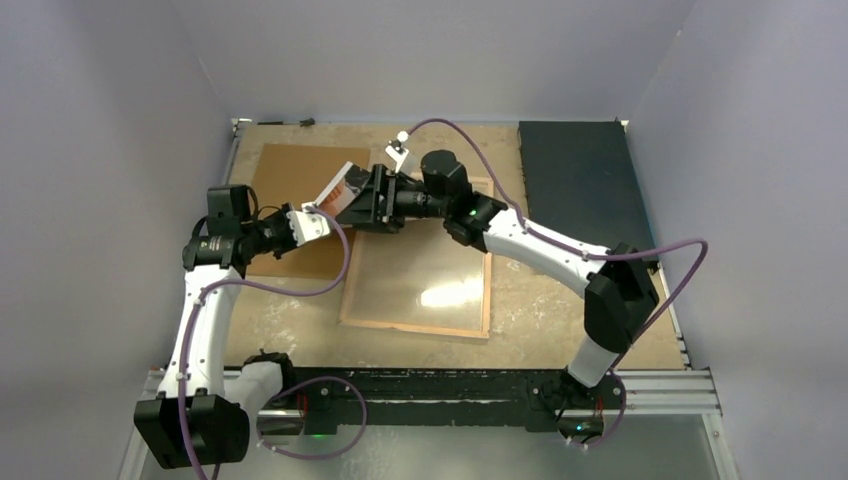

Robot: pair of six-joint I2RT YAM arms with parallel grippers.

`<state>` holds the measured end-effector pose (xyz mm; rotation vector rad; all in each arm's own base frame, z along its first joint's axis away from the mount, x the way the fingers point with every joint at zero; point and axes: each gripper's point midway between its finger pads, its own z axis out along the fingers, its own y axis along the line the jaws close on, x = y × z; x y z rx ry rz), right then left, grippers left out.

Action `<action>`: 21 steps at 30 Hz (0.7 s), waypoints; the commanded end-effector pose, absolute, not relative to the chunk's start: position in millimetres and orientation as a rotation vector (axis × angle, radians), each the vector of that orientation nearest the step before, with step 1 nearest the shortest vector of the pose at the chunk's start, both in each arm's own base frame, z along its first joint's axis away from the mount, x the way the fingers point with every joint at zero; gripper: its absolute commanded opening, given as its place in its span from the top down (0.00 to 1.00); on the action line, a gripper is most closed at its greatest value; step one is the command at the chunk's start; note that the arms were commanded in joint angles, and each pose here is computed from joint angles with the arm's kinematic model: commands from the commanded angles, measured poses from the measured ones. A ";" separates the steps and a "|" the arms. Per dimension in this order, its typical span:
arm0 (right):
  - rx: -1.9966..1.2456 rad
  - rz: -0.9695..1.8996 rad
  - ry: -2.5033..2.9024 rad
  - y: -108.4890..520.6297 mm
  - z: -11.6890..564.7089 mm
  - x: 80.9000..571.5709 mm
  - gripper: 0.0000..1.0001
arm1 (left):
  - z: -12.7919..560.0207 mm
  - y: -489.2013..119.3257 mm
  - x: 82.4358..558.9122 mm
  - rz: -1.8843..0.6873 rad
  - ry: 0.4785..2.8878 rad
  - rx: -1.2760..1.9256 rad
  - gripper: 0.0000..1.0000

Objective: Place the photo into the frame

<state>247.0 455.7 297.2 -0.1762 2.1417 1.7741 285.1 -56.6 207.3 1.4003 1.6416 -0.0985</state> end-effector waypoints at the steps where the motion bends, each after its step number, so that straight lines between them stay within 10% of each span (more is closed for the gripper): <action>1: -0.617 1.581 1.975 417.0 334.4 248.7 0.21 | 229.5 -67.8 279.0 -0.107 1.534 1.447 1.00; 10: -1.038 0.883 1.519 339.2 323.4 254.2 0.18 | 232.7 -73.0 270.2 -0.153 1.512 1.506 1.00; 21: -1.291 0.744 1.194 343.5 281.4 247.7 0.21 | 253.9 -76.3 267.9 -0.157 1.481 1.509 1.00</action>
